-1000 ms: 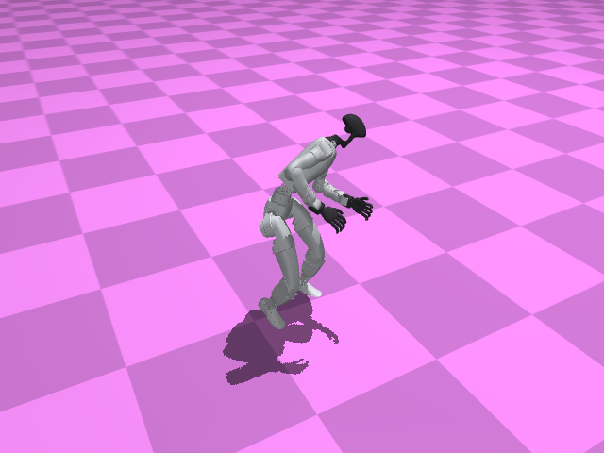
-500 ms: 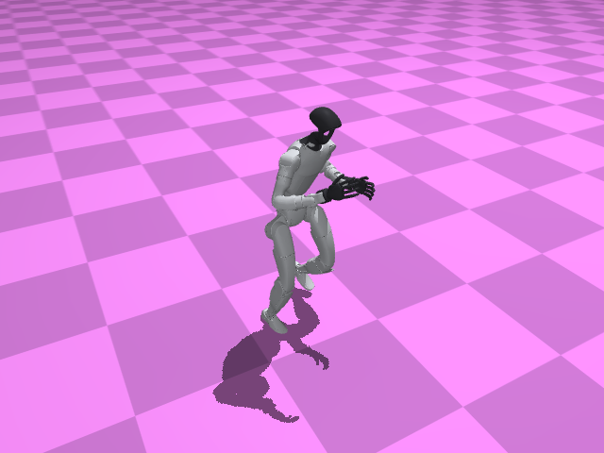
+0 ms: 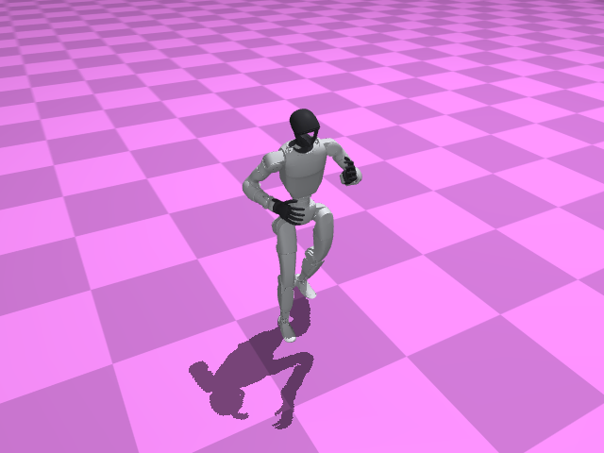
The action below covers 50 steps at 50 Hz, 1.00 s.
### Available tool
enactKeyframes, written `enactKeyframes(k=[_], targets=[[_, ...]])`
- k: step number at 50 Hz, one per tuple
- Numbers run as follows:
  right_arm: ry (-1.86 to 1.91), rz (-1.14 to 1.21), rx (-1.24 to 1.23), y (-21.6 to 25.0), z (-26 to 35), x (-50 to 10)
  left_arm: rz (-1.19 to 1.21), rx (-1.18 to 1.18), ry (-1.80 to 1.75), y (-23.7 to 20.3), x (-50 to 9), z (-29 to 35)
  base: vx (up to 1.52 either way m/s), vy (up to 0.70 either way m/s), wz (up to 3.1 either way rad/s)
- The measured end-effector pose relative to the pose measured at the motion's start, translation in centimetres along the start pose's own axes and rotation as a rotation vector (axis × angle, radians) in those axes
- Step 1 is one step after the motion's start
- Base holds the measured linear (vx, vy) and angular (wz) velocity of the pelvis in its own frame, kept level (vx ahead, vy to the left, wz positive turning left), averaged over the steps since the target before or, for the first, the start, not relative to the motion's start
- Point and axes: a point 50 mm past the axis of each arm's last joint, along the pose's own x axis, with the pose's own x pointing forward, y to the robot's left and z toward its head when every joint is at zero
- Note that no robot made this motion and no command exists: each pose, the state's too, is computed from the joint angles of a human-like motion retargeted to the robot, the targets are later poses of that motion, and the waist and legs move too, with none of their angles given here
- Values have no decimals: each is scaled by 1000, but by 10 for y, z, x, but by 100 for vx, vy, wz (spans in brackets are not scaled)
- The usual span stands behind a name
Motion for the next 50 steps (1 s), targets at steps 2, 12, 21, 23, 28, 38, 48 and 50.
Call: enactKeyframes(k=[2, 12, 21, 23, 28, 38, 48, 50], targets=[[76, 37, -56, -1, -14, -3, 13, -8, 74, 4, -13, -8, 83, -15, -56], [1, 54, -56, 51, -34, 84, 137, 303, 704, 70, -149, -39, 79, -4, -91], [-379, 161, 120, 68, 52, 91, 158, 197, 838, 81, -175, -15, 90, 16, 2], [-385, 202, 141, 70, 55, 84, 162, 180, 822, 74, -172, -23, 84, 22, 35], [-108, 143, 161, 84, 3, 77, 59, 133, 618, 36, -106, -70, 76, 14, 90], [288, 252, 382, 51, -41, -32, -66, -75, -30, -41, 21, -19, 88, 1, 52], [450, 231, 248, 43, -87, -22, 58, 49, 397, 12, -67, -56, 85, -8, -61], [350, 203, 205, 51, -81, 17, 243, 94, 595, 31, -109, -71, 77, 1, -57]])
